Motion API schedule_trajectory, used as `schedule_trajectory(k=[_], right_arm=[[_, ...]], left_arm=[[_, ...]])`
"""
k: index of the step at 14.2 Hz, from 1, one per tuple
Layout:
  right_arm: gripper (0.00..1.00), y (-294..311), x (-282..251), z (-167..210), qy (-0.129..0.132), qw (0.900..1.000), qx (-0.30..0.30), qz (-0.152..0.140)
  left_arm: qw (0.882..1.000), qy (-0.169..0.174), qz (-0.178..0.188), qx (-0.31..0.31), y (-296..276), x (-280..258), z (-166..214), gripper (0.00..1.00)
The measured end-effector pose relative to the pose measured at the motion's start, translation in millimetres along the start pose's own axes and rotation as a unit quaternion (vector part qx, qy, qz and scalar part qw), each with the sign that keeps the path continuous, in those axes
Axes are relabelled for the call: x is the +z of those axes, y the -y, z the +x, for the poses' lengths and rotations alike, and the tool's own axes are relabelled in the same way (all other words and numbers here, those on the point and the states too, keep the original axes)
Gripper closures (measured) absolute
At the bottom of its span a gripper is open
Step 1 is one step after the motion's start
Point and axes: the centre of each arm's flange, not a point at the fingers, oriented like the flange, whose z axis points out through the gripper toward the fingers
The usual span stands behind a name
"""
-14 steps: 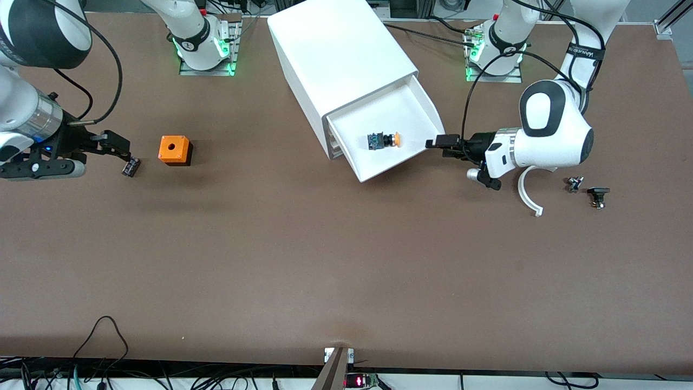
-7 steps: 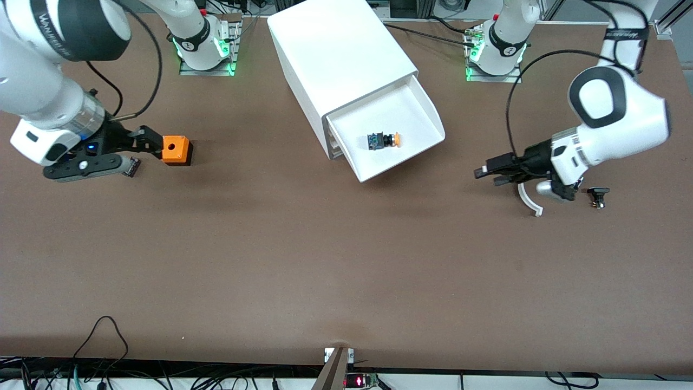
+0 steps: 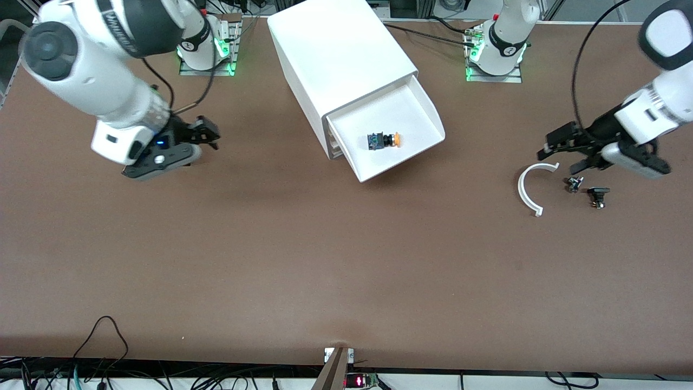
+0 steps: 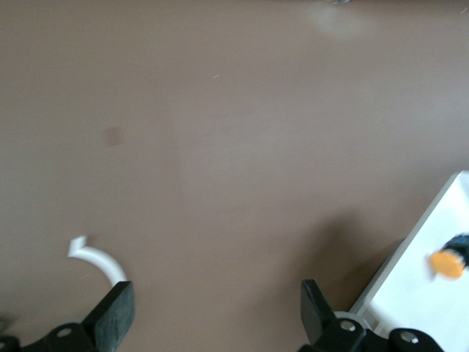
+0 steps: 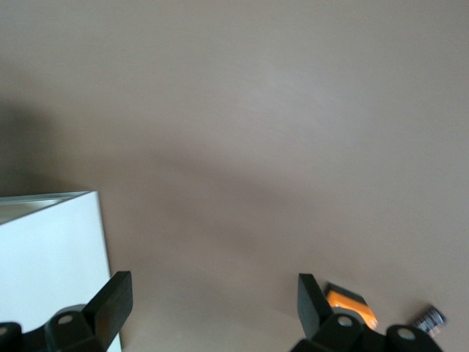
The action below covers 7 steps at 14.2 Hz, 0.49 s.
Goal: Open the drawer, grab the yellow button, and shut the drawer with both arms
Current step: 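Release the drawer with the left gripper while the right gripper reaches the drawer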
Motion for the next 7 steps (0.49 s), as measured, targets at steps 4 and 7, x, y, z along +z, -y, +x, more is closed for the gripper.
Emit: schedule_trajectory(k=[4,7], right_arm=[[0.0,152,13,29,-0.013,0.991,-0.135,-0.001],[0.0,237,31,45,-0.029,0.972,-0.235,-0.002]], left_arm=[[0.997,0.04,0.065,0.006,7,-46,-13,0.0],[0.989,0.064,0.13,-0.022,-8,-63,-19,0.0]])
